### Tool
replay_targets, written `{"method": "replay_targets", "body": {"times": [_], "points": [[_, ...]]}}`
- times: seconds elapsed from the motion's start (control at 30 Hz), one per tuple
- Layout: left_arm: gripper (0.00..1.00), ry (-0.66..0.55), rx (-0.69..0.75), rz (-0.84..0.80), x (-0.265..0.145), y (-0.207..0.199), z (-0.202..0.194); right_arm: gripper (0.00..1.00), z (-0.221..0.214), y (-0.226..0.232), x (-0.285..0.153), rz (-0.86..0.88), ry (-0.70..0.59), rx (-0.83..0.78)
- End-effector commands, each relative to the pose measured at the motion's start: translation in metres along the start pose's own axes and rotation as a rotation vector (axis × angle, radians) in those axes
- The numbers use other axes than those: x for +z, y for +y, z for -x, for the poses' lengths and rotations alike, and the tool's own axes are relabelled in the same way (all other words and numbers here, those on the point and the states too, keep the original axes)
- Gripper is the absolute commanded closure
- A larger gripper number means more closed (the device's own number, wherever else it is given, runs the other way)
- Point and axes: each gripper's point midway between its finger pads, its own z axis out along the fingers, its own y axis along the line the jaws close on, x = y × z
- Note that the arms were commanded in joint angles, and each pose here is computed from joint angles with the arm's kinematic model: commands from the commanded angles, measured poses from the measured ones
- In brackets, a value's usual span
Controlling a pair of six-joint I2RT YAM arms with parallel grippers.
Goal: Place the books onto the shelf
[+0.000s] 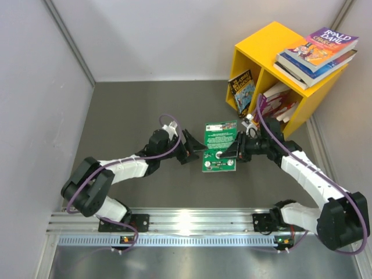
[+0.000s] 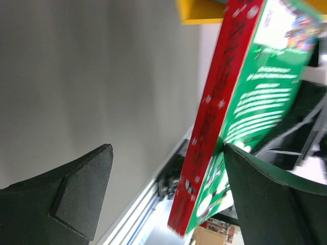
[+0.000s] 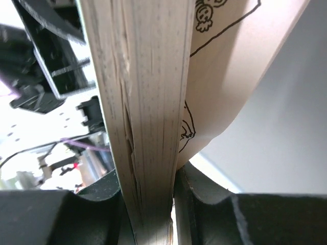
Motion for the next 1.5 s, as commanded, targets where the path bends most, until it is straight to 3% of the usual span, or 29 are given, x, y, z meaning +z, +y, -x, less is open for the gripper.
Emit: {"method": "replay_targets", "body": {"times": [0.0,0.1,0.23,0.43,0.53,0.63,0.67,0.7,0.8,0.87,0.9,0.93,0.97,1.13,1.47], "points": [[0.06,-0.028,0.094,-0.285,-0.018,-0.072,0.013,1.0,0.006,0.068,-0.022,0.218,-0.026,-0.131],[0.08,0.0,0.113,-0.358,-0.02,-0.092,0.012,1.0,0.003,0.079,-0.026,0.272,-0.033,-0.13],[0.19,0.059,0.137,-0.444,-0.022,-0.116,0.009,1.0,-0.001,0.084,-0.026,0.325,-0.037,-0.115],[0.3,0.116,0.227,-0.445,-0.016,-0.131,0.01,1.0,-0.002,0.093,-0.024,0.377,-0.027,-0.105],[0.43,0.135,0.271,-0.414,-0.011,-0.135,0.013,1.0,-0.002,0.091,-0.02,0.365,-0.02,-0.108],[0.73,0.156,0.307,-0.349,-0.003,-0.131,0.017,1.0,0.0,0.09,-0.017,0.358,-0.022,-0.11],[0.92,0.177,0.311,-0.283,0.0,-0.116,0.015,1.0,0.001,0.088,-0.015,0.352,-0.022,-0.107],[1.0,0.169,0.334,-0.272,0.002,-0.122,0.02,1.0,0.003,0.089,-0.015,0.353,-0.023,-0.109],[1.0,0.169,0.369,-0.171,0.01,-0.108,0.027,0.99,0.007,0.089,-0.013,0.336,-0.025,-0.109],[1.0,0.117,0.423,-0.122,0.016,-0.105,0.042,0.56,0.01,0.083,-0.011,0.275,-0.025,-0.095],[1.0,0.11,0.429,-0.09,0.016,-0.1,0.045,0.18,0.012,0.08,-0.011,0.245,-0.03,-0.097],[1.0,0.094,0.446,-0.076,0.019,-0.099,0.05,0.05,0.016,0.072,-0.009,0.188,-0.053,-0.122],[1.0,0.061,0.483,-0.075,0.019,-0.105,0.061,0.0,0.015,0.068,-0.013,0.126,-0.045,-0.099],[1.0,-0.017,0.519,-0.048,0.033,-0.109,0.105,0.0,0.024,0.047,-0.033,-0.092,-0.131,-0.143],[1.0,-0.169,0.649,-0.143,0.083,-0.167,0.177,0.0,0.011,0.022,-0.089,-0.309,-0.261,-0.117]]}}
